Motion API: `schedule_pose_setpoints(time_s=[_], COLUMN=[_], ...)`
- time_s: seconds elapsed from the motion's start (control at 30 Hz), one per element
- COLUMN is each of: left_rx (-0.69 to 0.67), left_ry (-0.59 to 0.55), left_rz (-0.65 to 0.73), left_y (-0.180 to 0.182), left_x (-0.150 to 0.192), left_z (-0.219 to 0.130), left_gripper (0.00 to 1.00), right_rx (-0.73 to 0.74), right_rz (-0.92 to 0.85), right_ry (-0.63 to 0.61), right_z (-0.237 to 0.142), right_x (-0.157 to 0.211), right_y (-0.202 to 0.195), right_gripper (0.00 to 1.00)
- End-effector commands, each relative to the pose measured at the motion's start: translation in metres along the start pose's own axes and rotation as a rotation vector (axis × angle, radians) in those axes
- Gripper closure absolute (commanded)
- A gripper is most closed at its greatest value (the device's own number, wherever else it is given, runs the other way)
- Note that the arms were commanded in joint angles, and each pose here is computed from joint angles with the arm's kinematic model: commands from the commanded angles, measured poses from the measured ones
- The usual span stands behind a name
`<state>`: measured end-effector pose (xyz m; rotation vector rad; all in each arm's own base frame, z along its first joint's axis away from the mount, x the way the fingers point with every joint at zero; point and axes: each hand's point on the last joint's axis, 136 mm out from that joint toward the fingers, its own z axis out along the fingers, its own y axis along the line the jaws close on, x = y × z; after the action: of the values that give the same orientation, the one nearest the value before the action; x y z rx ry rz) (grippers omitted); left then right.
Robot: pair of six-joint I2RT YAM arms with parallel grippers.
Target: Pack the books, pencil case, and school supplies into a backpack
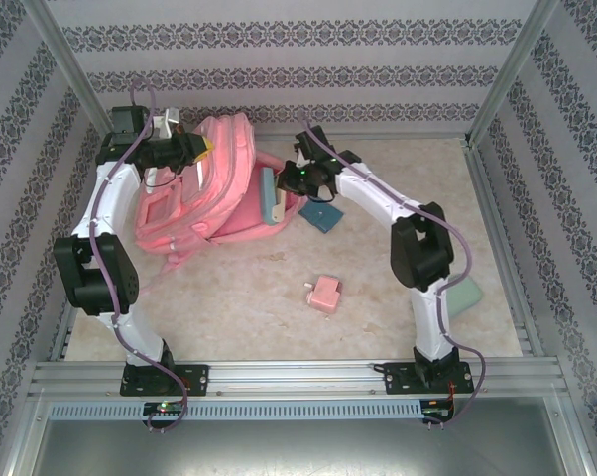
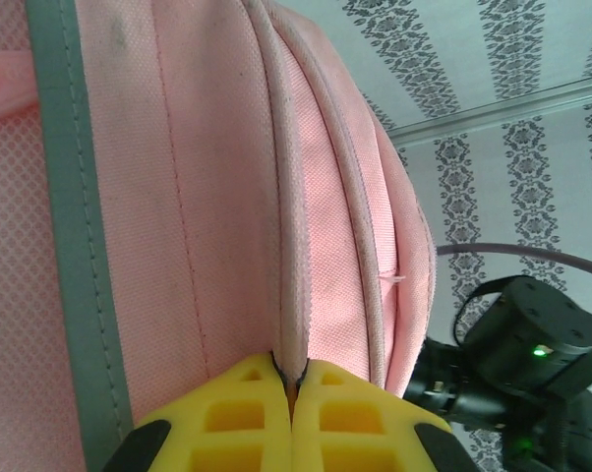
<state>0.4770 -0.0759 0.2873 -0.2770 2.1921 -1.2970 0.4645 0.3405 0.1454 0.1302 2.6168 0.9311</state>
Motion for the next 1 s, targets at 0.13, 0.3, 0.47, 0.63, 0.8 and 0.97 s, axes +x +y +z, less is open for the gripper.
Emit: schedule_pose_setpoints(time_s=[0.13,0.3,0.47,0.63,0.8,0.97], left_rx=[0.14,0.121,0.106,0.1,0.089,0.083], left_ry=[-0.043,-0.04,-0.036,-0.031,-0.026,-0.02], left_rz=[0.143,0.13,0.121,0.122,0.122,0.116], left_y=[-0.056,-0.048,-0.043,-0.042,-0.039,-0.034], left_x=[-0.002,0.005,0.011,0.013,0.015,0.015], left_z=[-0.021,-0.02,-0.019,-0.02,-0.02,-0.017], left_gripper=[1.0,1.0,1.0,1.0,1.0,1.0], right_rx=[-0.093,-0.081,-0.073,-0.041,-0.032,-0.026], right_rz=[0.091,0.102,0.119,0.113,0.087,0.073], right_ry=[0.007,0.036,0.048,0.052,0.043,-0.014], right_z=[0.048,0.085,0.111,0.122,0.113,0.092], right_x=[-0.001,0.014,0.026,0.037,0.032,0.016], right_y=[0.047,0.055,0.061,0.06,0.057,0.055], right_gripper=[0.99,0.99,0.98,0.82,0.55,0.47])
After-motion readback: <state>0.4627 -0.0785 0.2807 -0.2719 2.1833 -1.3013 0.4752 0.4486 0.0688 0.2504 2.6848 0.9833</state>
